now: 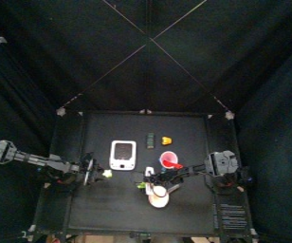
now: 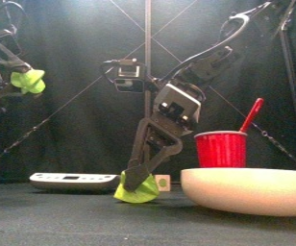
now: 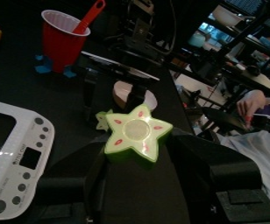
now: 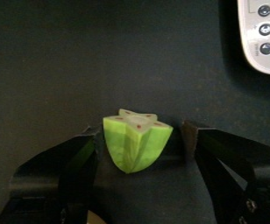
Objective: Grab starfruit top
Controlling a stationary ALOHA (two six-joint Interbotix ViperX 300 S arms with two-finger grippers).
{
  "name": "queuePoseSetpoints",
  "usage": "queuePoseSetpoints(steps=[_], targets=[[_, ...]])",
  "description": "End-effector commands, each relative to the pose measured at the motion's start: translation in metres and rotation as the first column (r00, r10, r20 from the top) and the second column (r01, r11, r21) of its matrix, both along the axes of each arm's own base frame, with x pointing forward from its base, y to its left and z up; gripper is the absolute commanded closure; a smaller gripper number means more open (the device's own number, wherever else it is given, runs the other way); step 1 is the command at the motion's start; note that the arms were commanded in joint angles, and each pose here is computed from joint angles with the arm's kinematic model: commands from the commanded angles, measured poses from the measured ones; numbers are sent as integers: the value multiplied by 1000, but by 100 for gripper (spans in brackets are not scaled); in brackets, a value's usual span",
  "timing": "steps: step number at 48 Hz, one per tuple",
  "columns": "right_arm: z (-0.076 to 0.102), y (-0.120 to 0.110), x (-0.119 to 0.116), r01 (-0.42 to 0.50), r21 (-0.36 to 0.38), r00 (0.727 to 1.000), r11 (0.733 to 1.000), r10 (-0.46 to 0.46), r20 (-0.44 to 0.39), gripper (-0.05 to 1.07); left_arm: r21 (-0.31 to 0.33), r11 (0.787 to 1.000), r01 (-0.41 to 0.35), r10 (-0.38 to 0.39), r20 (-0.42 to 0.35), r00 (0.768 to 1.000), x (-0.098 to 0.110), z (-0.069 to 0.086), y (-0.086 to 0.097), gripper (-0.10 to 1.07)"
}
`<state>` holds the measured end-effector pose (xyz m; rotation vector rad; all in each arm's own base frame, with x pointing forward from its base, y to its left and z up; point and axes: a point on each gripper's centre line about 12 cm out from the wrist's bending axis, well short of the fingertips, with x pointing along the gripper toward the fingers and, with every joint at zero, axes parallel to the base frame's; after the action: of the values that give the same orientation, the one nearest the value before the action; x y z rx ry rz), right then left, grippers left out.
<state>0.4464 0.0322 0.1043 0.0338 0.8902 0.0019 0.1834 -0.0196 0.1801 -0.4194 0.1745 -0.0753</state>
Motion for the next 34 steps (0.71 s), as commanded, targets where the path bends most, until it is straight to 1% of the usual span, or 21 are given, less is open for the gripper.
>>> queuePoseSetpoints(steps=[1,13,18,26,30,34], targets=[[15,-1,5,8,8,999,1000,-8,39,3,0,1000,1,-1,17,1000,3,5,-1,43],[15,-2,7,11,12,999,1000,-11,45,5,0,1000,0,0,15,1000,3,5,0,43],[15,-3,7,13,13,999,1000,-14,43,10,1,1000,0,0,12,1000,3,4,0,43],[15,-4,6,18,13,999,1000,-19,40,21,0,1000,0,0,14,1000,3,5,0,43],[16,-4,6,19,14,999,1000,-20,40,23,2,1000,0,0,13,1000,3,4,0,43],[18,-4,6,20,14,999,1000,-20,42,23,2,1000,0,0,14,1000,3,4,0,43]])
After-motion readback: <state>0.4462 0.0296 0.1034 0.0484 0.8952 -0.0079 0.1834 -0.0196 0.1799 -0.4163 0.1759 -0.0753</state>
